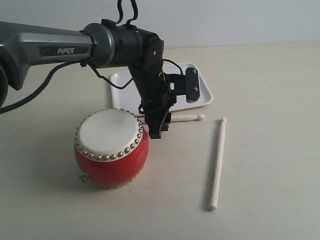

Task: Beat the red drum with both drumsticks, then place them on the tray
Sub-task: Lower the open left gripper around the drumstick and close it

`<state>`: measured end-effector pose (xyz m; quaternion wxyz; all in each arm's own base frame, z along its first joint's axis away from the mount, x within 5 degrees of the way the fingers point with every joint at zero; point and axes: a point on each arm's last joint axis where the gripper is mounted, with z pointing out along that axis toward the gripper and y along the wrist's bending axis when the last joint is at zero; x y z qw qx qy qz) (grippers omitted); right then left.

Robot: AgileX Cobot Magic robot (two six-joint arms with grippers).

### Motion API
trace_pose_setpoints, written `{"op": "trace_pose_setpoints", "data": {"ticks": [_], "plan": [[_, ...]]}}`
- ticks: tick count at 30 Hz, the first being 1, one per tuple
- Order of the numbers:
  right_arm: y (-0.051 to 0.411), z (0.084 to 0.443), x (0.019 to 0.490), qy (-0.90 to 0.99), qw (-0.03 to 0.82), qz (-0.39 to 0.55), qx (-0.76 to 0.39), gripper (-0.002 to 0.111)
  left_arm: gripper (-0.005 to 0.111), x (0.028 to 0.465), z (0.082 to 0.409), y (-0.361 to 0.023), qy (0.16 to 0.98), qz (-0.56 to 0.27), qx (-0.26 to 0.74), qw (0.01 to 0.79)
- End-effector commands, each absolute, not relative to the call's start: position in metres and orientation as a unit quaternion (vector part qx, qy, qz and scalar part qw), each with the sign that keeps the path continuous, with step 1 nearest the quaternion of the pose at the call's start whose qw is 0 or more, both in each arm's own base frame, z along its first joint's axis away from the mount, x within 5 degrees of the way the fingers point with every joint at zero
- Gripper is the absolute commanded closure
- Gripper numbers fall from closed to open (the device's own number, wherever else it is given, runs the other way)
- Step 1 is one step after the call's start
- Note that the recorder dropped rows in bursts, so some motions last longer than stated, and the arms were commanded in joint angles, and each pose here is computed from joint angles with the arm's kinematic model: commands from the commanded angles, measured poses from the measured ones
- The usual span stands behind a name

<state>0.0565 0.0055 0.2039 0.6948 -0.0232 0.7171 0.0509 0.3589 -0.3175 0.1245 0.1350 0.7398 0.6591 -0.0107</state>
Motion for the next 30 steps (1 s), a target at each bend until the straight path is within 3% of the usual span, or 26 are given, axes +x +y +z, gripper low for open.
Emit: {"op": "trace_pose_setpoints", "data": {"ticks": [1,19,30], "plan": [[0.0051,0.2035,0.0562,0.714,0.699,0.048,-0.022,0.108,0.061,0.3608,0.1285,-0.3179,0.661,-0.016,0.736,0.146],[0.0051,0.2035,0.0562,0.714,0.699,0.048,-0.022,0.108,0.061,0.358,0.1285,-0.3189,0.674,-0.04,0.724,0.139],[0.0051,0.2035,0.0562,0.714,0.699,0.048,-0.022,0.108,0.061,0.3649,0.1291,-0.3163,0.663,-0.011,0.732,0.157]]}}
